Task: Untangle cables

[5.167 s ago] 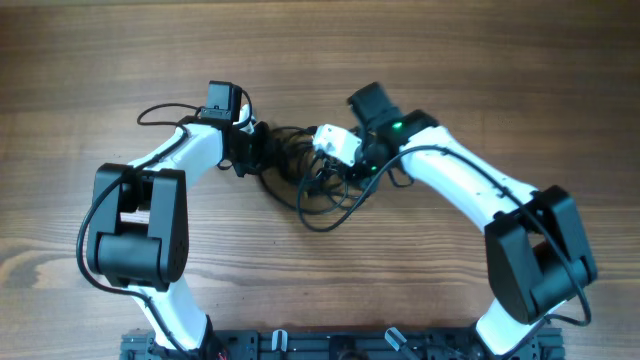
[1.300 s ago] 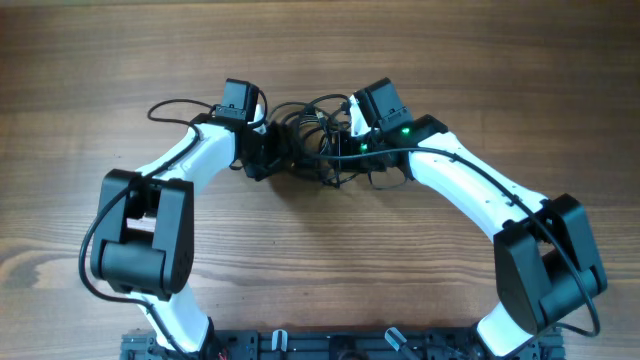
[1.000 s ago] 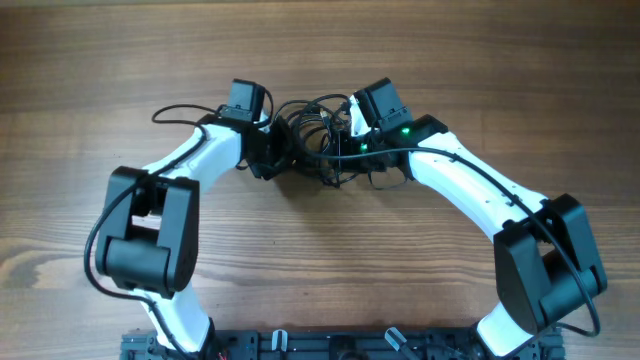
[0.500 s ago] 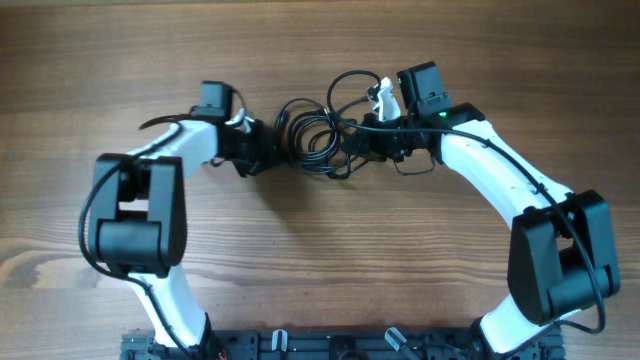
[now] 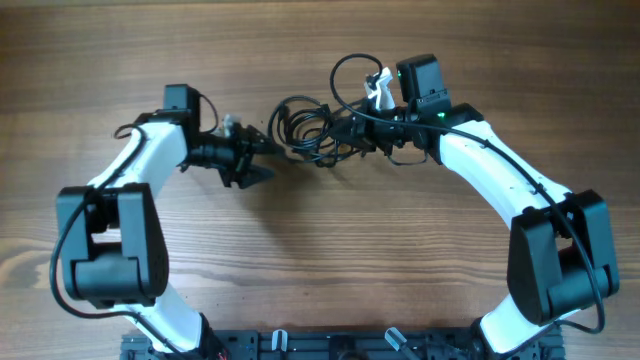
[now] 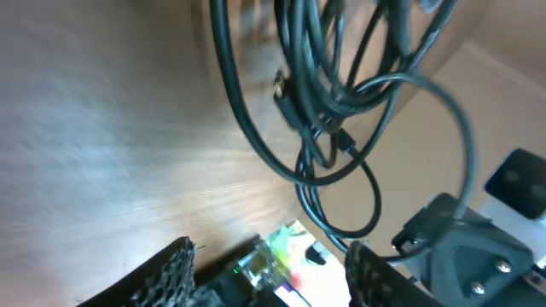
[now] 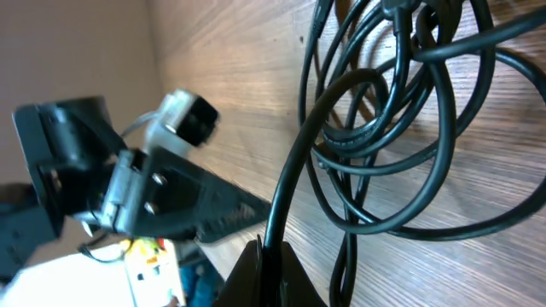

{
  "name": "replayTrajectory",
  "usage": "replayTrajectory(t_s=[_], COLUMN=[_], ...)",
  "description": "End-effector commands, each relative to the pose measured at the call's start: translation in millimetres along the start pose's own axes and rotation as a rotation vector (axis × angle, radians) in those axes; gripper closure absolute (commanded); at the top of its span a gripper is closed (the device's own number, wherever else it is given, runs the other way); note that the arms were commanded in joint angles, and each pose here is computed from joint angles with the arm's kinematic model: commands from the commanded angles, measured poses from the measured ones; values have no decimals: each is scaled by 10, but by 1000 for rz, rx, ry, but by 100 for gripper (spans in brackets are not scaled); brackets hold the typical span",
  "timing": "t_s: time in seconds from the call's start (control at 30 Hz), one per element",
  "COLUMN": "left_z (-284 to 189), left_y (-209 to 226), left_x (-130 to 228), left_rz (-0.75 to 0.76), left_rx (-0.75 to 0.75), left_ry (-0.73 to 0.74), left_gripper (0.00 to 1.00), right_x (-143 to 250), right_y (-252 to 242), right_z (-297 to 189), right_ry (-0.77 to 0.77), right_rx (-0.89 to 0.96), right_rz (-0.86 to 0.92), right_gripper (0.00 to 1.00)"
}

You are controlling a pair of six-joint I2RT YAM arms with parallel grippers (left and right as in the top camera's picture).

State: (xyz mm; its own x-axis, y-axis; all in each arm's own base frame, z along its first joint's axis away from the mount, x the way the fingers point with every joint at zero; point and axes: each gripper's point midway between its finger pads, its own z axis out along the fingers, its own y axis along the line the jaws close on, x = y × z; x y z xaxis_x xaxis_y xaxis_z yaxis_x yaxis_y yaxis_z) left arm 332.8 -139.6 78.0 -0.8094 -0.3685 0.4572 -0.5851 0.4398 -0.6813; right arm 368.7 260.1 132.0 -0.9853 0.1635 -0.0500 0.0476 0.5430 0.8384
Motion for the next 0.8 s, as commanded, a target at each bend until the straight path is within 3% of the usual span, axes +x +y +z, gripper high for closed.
replayTrajectory(t_s=[0.0, 0.17, 0.33, 0.43, 0.77], left_z=[226, 491, 608, 637, 701], left_y=[-117, -394, -563, -559, -402], left_x=[234, 300, 328, 365, 540], left_rz=[-99, -50, -56, -53, -119], left_rx=[-19, 15, 45, 38, -34], left_ry=[60, 61, 57, 65, 111], left_gripper=[40, 53, 55, 63, 62], right_x=[0, -3, -4, -4, -8], right_y=[145, 148, 148, 149, 152], right_z=[-26, -26, -26, -26, -26], right_ry=[3, 2, 2, 2, 0], right_rx=[-46, -47, -47, -47, -48], right_rz=[46, 51, 50, 50, 48], right_gripper=[96, 96, 96, 96, 96])
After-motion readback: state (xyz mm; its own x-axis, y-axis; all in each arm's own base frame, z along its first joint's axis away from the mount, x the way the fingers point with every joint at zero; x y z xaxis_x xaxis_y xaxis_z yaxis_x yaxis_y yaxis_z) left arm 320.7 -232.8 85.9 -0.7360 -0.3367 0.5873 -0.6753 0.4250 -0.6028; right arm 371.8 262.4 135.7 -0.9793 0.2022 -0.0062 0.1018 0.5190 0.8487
